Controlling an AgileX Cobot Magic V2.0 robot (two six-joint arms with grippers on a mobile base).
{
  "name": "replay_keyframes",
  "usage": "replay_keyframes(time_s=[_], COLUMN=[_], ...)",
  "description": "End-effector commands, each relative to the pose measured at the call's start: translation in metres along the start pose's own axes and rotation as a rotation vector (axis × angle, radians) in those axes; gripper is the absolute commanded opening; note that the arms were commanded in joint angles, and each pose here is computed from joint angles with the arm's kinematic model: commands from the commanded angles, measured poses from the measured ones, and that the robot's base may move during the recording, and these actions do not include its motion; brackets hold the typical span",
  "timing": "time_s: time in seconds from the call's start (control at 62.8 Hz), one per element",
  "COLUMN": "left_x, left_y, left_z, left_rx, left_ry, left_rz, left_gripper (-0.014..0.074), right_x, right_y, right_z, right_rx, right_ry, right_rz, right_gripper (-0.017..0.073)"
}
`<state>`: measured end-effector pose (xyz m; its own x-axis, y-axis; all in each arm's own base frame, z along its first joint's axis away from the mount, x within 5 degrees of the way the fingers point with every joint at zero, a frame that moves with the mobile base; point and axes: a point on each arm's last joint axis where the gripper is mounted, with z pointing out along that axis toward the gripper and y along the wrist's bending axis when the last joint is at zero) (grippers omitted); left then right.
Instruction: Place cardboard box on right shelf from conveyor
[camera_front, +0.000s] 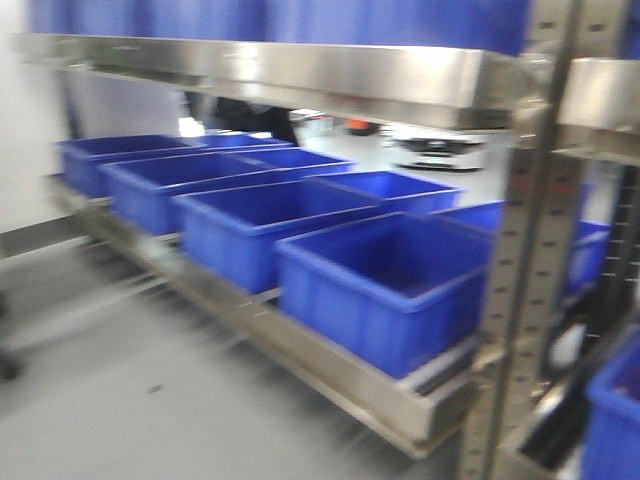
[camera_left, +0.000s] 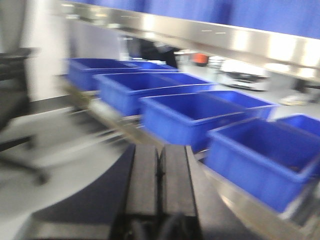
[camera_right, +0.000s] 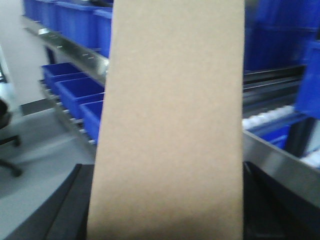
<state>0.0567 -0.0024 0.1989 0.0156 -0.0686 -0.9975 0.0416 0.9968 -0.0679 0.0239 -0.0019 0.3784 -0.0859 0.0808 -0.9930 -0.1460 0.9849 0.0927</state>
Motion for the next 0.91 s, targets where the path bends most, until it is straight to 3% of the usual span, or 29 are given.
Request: replay_keyframes(time_s=[0.0, 0.892], left_x=[-0.0102, -0.0101], left_y=[0.0002, 0.0001], left_z=[-0.0017, -0.0015], left_rx=[-0.003, -0.002], left_ry=[-0.108, -0.106], left_rz=[-0.011, -0.011], left_gripper=[-0.0119, -0.0119], right_x=[-0.0171, -0.0171], right_y=[0.0017, 0.0017], right_z=[-0.0023, -0.0023], right_rx=[-0.012, -0.012], right_ry=[-0.115, -0.115], right_rz=[-0.020, -0.020], right_gripper=[0.0141, 0.0141])
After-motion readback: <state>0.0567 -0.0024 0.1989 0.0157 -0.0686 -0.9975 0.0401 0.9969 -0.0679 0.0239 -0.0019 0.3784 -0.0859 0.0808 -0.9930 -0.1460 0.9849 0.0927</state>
